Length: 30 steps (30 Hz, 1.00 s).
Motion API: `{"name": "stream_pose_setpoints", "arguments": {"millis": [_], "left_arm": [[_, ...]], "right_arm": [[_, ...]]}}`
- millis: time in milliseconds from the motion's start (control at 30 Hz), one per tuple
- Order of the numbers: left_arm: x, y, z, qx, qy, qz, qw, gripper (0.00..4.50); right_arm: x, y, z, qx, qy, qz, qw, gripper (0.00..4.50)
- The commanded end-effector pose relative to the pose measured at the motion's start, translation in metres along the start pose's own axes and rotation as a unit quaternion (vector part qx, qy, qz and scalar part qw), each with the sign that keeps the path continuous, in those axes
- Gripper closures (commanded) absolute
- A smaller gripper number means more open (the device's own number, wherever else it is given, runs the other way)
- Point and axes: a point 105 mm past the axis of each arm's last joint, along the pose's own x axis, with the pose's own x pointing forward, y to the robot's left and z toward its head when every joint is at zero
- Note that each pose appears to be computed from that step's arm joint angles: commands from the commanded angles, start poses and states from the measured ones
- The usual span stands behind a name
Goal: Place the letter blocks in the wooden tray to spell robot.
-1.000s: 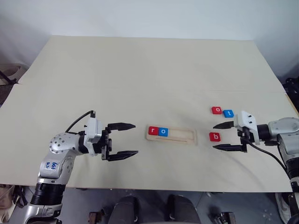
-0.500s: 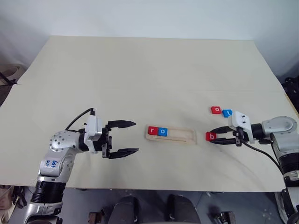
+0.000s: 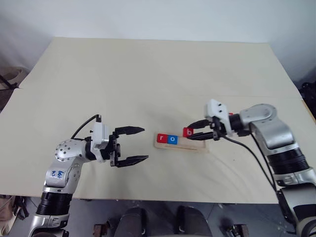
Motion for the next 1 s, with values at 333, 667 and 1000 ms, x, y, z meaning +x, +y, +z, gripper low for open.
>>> {"name": "stream_pose_setpoints", "arguments": {"millis": [333, 667, 1000], "left_arm": [[-0.003, -0.003, 0.003, 0.014, -0.002, 0.026, 1.0, 0.0], [-0.005, -0.003, 0.004, 0.016, -0.002, 0.037, 0.999, 0.0], [-0.004, -0.001, 0.003, 0.017, -0.003, 0.037, 0.999, 0.0]], "right_arm": [[0.016, -0.005, -0.008, -0.032, 0.036, -0.001, 0.999, 3.04], [0.02, -0.004, -0.012, -0.026, 0.041, 0.01, 0.999, 1.7], [-0.003, -0.014, -0.009, -0.02, 0.02, -0.03, 0.999, 0.22]]}}
